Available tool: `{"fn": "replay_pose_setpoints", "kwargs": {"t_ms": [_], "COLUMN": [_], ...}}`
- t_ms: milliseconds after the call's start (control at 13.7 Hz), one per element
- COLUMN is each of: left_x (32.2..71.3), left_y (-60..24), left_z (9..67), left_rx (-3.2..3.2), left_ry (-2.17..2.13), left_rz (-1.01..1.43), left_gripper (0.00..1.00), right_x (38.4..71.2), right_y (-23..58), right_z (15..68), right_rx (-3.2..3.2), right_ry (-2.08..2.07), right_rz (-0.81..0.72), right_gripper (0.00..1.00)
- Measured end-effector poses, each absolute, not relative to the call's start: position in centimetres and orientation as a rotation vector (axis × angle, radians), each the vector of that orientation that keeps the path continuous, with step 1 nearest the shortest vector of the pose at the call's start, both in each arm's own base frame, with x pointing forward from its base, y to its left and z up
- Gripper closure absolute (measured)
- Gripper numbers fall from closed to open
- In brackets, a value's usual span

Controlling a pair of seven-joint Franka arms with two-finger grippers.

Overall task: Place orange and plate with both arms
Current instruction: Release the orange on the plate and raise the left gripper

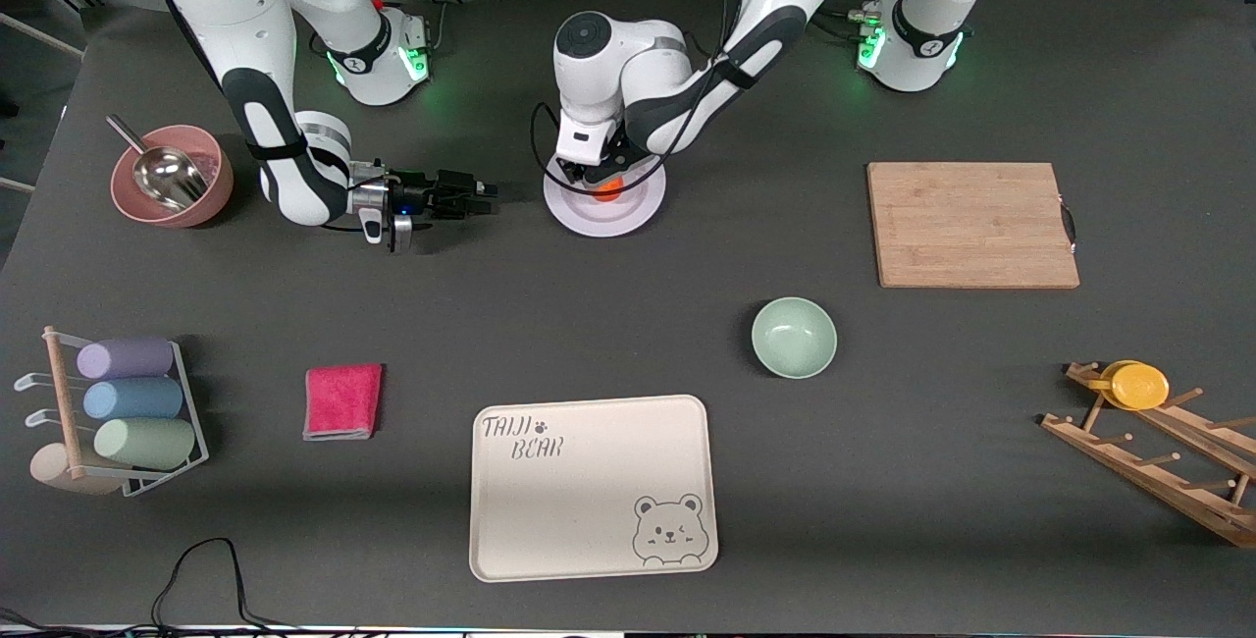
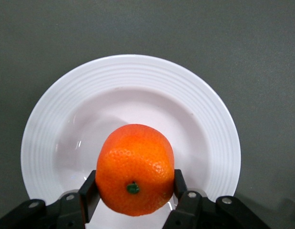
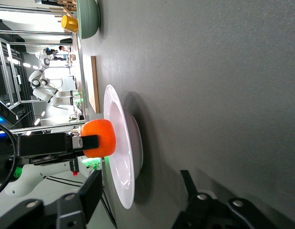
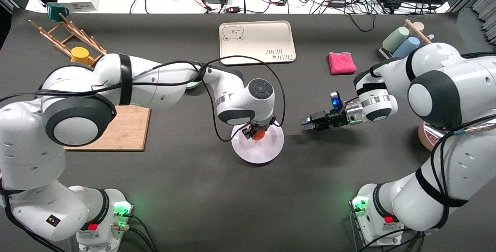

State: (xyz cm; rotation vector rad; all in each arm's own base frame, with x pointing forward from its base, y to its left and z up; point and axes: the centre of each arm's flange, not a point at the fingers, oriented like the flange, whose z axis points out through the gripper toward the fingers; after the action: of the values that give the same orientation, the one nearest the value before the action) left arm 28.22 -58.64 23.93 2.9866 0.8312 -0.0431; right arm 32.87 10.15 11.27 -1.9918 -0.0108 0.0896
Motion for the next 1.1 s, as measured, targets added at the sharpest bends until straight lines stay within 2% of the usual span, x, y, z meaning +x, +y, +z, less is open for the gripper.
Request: {"fn": "replay_pose_setpoints", "kwargs": {"t_ms": [73,146,220,293,366,512,732,1098], "left_x": [28.3,28.4,28.6,29.1,30.0,33.7,41.2,51.7], "left_y": [-58.6,-58.6,-58.5,-58.4,-58.0,-56.7,-53.1,-41.1], "left_z": [23.9,23.9,23.9,24.0,24.2,26.3,33.7,45.3], "left_rx": [2.986,2.987,2.989,3.004,3.045,3.156,3.233,3.196], "left_ry": [0.832,0.83,0.824,0.806,0.777,0.706,0.546,0.202], "left_rz": [-0.04,-0.035,-0.025,-0.006,0.016,0.055,-0.047,-0.15], "left_gripper": [0.35,0.28,0.19,0.07,0.01,0.0,0.0,0.0], "right_x": [32.9,32.9,32.9,32.9,32.9,32.9,32.9,32.8], "right_y": [10.1,10.2,10.2,10.2,10.2,10.2,10.2,10.0], "right_z": [11.3,11.3,11.3,11.3,11.3,11.3,11.2,10.5], "right_rx": [-1.992,-1.992,-1.991,-1.991,-1.991,-1.991,-1.992,-2.0], "right_ry": [-0.011,-0.011,-0.011,-0.011,-0.012,-0.012,-0.024,-0.053], "right_rz": [0.09,0.089,0.089,0.089,0.089,0.089,0.082,0.074], "right_gripper": [0.46,0.54,0.54,0.6,0.61,0.61,0.61,0.61]}}
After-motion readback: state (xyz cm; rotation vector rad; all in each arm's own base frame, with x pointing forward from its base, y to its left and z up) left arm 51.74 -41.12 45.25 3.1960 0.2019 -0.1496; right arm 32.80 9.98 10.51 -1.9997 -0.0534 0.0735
